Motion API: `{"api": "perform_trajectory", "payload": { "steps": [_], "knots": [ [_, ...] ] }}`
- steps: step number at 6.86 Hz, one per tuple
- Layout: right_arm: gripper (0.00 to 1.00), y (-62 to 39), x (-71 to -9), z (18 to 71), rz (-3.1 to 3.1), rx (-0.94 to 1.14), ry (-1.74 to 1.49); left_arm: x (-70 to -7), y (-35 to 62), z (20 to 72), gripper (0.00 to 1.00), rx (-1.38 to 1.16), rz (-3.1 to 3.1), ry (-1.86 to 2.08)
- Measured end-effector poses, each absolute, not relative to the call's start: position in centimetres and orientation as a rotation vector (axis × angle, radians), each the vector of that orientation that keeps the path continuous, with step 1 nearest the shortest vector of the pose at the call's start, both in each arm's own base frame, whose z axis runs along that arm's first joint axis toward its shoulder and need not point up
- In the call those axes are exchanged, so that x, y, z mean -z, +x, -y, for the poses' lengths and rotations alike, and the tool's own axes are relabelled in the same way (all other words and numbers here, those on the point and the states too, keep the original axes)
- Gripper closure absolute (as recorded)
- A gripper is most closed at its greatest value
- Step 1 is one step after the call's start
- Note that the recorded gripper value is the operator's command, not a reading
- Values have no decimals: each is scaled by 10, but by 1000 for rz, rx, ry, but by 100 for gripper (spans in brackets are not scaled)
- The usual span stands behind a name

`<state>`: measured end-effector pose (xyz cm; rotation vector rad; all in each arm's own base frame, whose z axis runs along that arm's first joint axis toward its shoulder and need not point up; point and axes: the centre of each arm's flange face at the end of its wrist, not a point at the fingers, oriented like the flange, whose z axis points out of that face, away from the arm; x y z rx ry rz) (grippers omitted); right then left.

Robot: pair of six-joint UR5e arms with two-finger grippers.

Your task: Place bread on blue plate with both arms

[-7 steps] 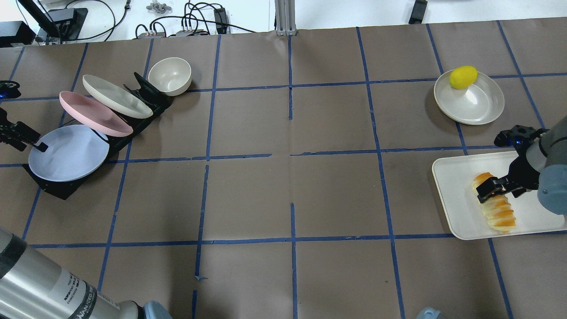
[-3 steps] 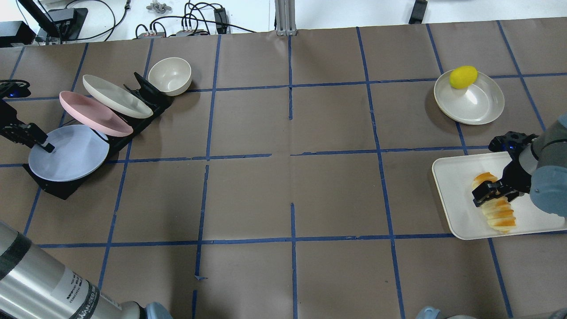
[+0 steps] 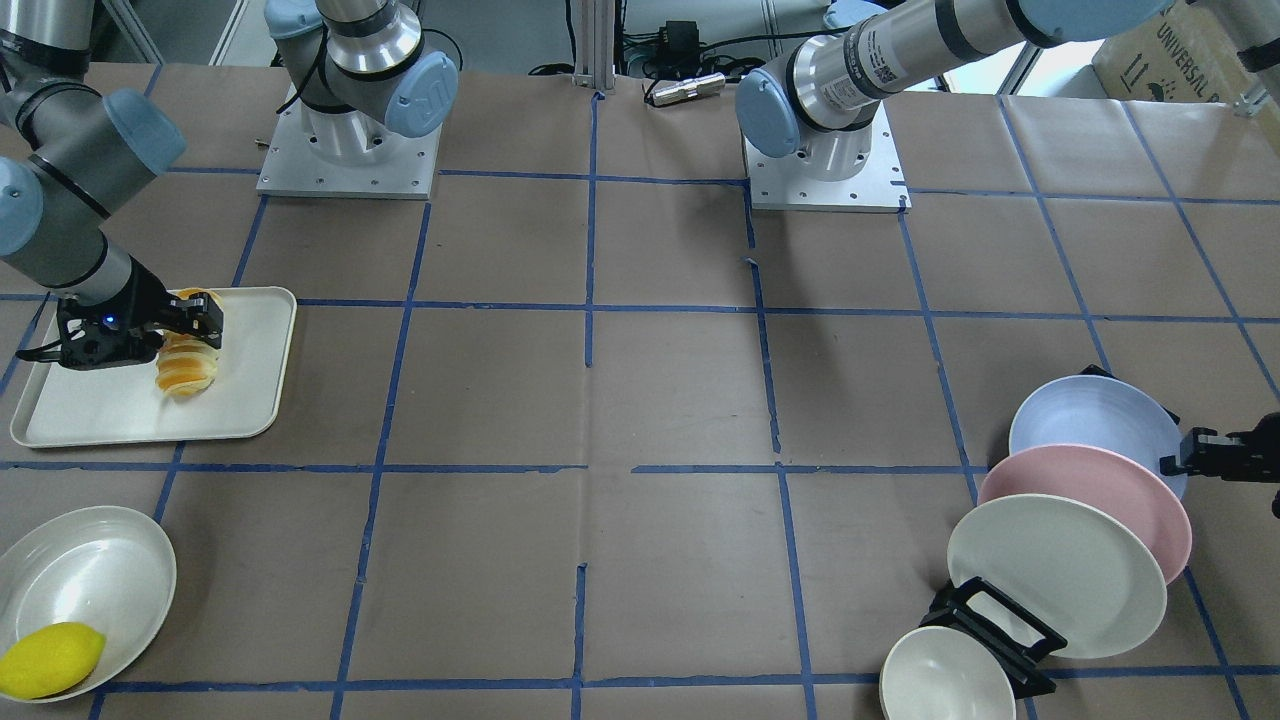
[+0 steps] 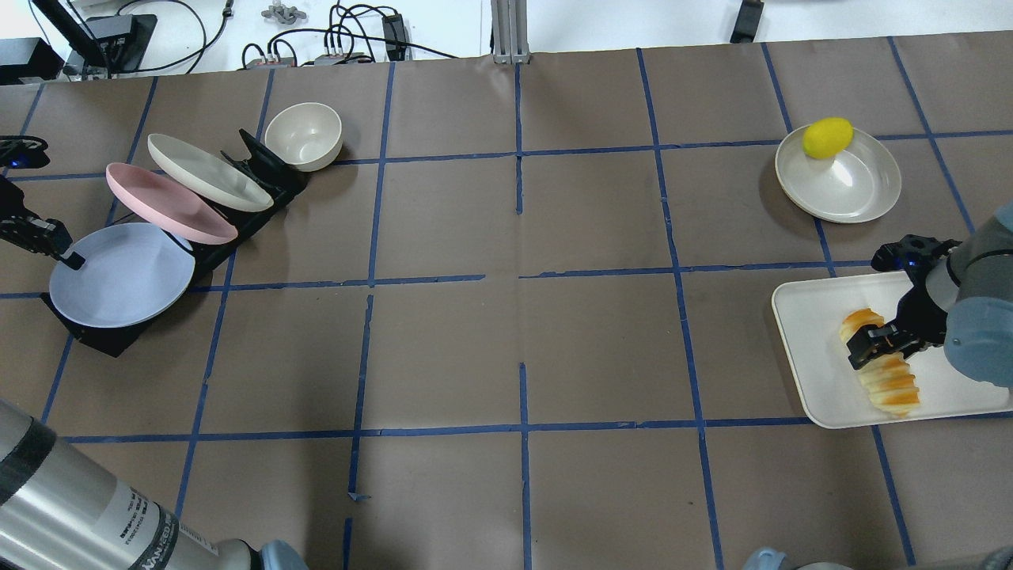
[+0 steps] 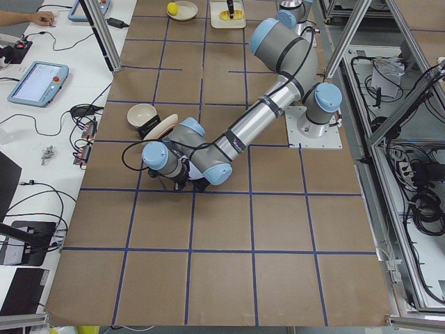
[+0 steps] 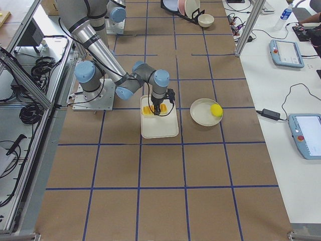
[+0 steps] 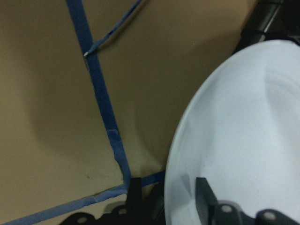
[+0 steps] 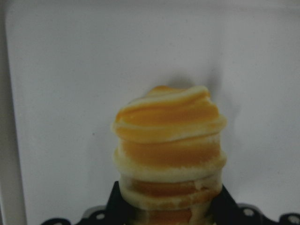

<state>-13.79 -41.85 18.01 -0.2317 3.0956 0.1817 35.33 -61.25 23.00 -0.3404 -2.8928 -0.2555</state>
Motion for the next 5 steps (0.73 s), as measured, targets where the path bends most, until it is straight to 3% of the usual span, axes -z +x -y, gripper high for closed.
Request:
{"api": "perform_trajectory", "payload": {
  "steps": [5],
  "knots": [
    [91,-137,-219,415,-3150,-85,-253,-327,312,562,89,296,2899,-337]
  ]
}}
